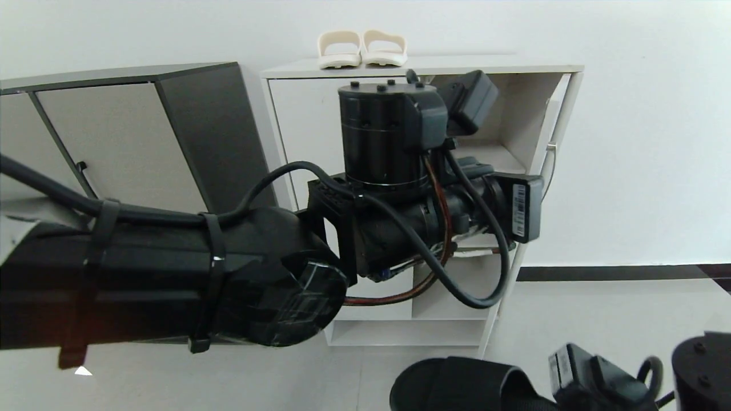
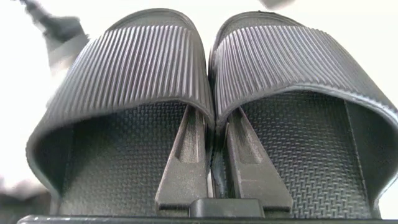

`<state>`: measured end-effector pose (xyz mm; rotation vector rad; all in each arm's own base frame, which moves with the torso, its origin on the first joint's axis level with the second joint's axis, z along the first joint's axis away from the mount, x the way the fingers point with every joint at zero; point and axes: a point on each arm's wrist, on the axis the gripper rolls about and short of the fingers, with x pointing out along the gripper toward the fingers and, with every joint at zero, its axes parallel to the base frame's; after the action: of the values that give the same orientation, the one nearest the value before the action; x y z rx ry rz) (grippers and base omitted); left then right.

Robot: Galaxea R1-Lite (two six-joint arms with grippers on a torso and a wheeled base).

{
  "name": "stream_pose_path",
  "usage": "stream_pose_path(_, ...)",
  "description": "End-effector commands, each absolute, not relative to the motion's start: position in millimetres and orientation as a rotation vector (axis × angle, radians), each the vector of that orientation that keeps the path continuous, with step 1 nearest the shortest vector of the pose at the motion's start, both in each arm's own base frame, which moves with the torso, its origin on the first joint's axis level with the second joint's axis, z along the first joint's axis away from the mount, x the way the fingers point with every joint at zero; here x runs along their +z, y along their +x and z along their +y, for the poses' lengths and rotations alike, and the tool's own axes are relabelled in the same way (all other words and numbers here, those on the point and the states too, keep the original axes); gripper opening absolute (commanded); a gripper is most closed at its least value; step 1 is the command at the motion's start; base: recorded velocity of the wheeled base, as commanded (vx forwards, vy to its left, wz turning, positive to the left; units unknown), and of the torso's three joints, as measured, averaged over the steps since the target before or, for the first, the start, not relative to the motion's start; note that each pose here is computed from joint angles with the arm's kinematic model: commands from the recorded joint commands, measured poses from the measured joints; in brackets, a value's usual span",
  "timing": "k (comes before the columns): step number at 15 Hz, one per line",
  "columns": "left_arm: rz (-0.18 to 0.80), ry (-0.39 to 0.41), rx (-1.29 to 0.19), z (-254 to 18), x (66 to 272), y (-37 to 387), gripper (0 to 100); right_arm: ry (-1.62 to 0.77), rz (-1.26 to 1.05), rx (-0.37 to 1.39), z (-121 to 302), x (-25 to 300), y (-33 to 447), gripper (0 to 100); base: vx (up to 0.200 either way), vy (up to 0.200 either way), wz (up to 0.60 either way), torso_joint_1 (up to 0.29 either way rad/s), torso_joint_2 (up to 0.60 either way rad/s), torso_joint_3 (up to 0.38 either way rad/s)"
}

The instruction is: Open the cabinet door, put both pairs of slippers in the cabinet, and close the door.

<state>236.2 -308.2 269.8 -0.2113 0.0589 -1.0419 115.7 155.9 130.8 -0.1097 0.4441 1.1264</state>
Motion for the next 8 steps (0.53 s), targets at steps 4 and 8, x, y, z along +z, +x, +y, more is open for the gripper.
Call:
stream_pose_path(4, 0.01, -0.214, -0.593, -190.0, 305.3, 219.4, 0, -0.015, 0.419, 0.575, 213.0, 128.7, 191.1, 0, 0.0, 0.0, 0.0, 0.0, 0.0, 0.0)
stream_pose_path(8, 0.111, -0.152, -0.321, -100.7, 286.2, 146.8, 0, 0.027, 0.344, 0.291, 270.6, 112.5, 234.4, 0, 0.0, 0.0, 0.0, 0.0, 0.0, 0.0)
